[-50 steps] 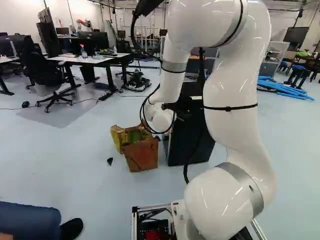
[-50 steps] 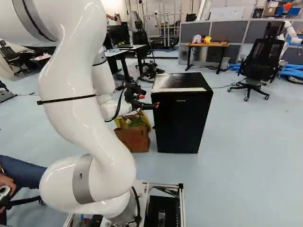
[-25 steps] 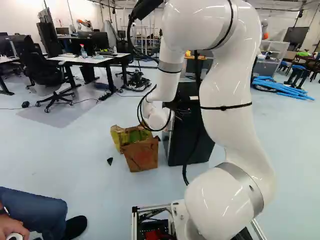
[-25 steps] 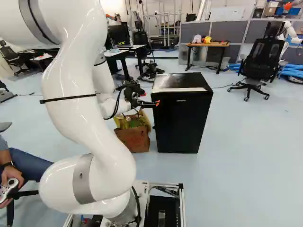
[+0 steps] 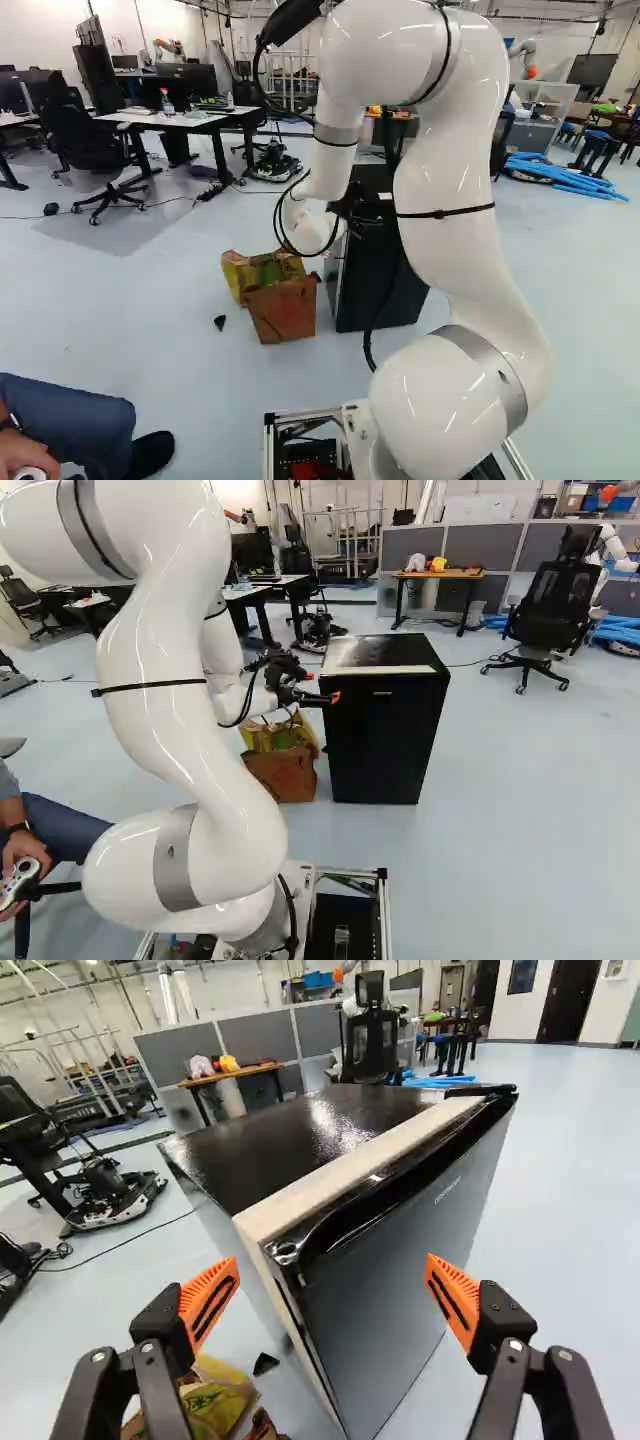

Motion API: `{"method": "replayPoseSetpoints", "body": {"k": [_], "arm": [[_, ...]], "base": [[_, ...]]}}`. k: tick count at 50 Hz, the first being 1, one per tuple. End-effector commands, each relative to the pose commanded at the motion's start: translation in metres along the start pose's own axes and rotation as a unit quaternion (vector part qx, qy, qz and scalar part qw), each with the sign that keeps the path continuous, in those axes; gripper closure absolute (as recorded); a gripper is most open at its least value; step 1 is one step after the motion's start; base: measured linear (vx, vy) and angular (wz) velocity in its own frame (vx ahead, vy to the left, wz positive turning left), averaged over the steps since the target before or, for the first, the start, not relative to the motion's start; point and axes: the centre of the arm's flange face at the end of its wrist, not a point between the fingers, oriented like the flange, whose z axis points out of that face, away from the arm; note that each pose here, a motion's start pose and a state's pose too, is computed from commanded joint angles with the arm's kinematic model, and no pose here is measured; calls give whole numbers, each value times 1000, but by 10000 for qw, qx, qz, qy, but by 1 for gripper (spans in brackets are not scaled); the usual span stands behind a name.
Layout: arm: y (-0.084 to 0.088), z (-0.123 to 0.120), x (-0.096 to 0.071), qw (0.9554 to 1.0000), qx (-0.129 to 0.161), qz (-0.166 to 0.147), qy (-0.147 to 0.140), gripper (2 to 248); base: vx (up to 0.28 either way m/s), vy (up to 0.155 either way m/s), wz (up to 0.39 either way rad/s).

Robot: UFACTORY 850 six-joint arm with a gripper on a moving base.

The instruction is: Grab a drink from the fridge

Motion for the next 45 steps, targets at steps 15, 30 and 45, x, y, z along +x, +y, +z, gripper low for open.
{"method": "replayPoseSetpoints", "body": {"k": [15, 30, 45], "arm": [[2, 6, 1, 9998, -188, 83, 18, 3], [8, 11, 3, 9991, -402, 161, 32, 3], [11, 12, 3, 9981, -570, 222, 36, 3]], "base": [[0, 0, 0], [0, 0, 0], [0, 0, 0]]}}
